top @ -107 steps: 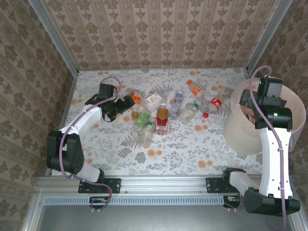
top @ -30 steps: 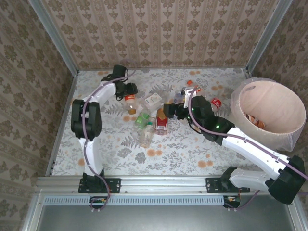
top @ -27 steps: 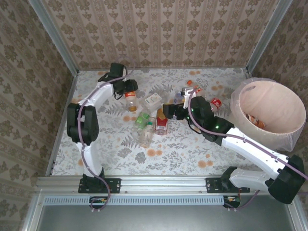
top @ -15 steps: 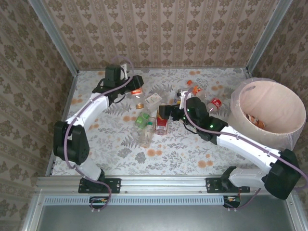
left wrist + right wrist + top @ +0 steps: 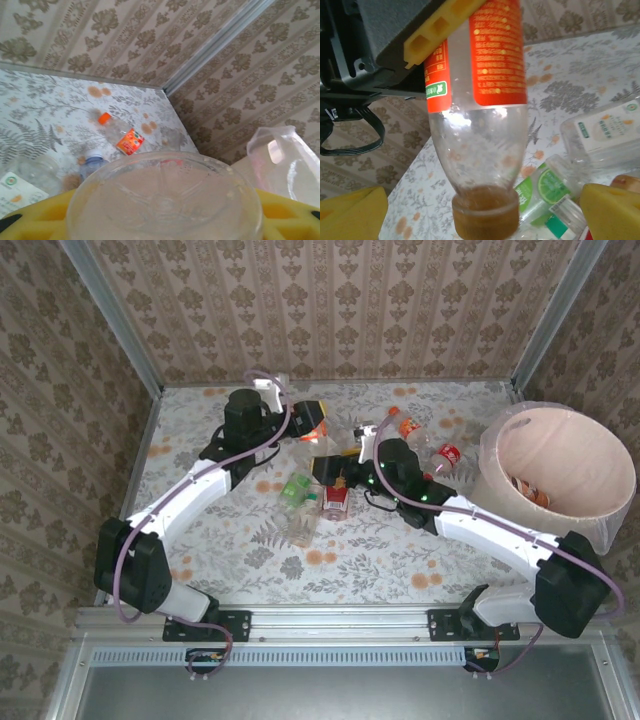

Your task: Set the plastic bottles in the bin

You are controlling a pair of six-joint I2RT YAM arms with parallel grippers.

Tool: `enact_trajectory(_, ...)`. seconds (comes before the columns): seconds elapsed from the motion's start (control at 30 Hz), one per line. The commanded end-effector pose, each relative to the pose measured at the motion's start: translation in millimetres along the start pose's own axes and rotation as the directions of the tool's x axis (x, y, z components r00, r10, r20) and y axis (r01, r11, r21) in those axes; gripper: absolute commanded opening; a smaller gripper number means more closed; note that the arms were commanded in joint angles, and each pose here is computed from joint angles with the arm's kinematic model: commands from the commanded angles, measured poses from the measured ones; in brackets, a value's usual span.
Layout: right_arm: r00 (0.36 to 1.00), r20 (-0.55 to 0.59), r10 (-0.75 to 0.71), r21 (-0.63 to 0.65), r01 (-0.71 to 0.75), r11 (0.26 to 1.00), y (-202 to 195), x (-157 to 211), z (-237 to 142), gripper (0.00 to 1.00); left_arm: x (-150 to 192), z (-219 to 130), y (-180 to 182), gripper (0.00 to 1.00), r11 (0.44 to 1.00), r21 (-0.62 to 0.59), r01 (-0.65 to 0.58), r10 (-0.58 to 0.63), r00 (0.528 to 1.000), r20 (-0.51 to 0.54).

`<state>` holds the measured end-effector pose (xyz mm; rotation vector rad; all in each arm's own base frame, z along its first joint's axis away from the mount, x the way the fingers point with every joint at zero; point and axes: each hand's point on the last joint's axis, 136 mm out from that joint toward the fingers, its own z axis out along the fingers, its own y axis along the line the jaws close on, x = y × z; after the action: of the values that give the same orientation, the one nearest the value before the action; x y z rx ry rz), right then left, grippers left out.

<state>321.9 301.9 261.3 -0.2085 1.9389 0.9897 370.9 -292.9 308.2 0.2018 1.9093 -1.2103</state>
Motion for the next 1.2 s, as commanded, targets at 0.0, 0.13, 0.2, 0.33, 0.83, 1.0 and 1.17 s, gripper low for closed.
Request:
enact_trajectory(0.0,0.999,0.02,0.026,-0.074,-0.024,0.997,16,-12,9,1.0,-11,-7,-37,0.46,0.99,0.137,-0.017,0.011,0.999,0.041)
enact_trajectory(0.13,0.999,0.012,0.045,-0.12,-0.044,0.992,20,-14,18,1.0,-9,-7,-45,0.46,0.984,0.175,-0.015,0.01,0.999,0.031)
enact_trajectory(0.2,0.999,0.005,0.043,-0.113,-0.042,0.993,16,-15,22,1.0,-8,-7,-48,0.46,0.982,0.189,-0.019,0.014,1.0,0.028)
enact_trajectory(0.33,0.998,0.02,0.052,-0.11,-0.049,0.993,11,-24,23,1.0,-5,-5,-47,0.46,0.981,0.193,-0.006,0.003,1.0,0.016)
enact_trajectory(0.83,0.995,0.059,-0.075,-0.173,0.084,0.981,23,-51,24,0.81,-1,5,-48,0.46,0.972,0.235,0.031,-0.029,1.0,-0.011)
enact_trajectory(1.0,0.996,0.044,-0.08,-0.172,0.086,0.981,20,-48,30,0.75,-1,6,-49,0.46,0.969,0.243,0.035,-0.032,0.999,-0.013)
enact_trajectory(1.17,0.996,0.041,-0.084,-0.162,0.089,0.983,19,-47,29,0.6,-1,6,-48,0.46,0.97,0.239,0.034,-0.032,0.999,-0.01)
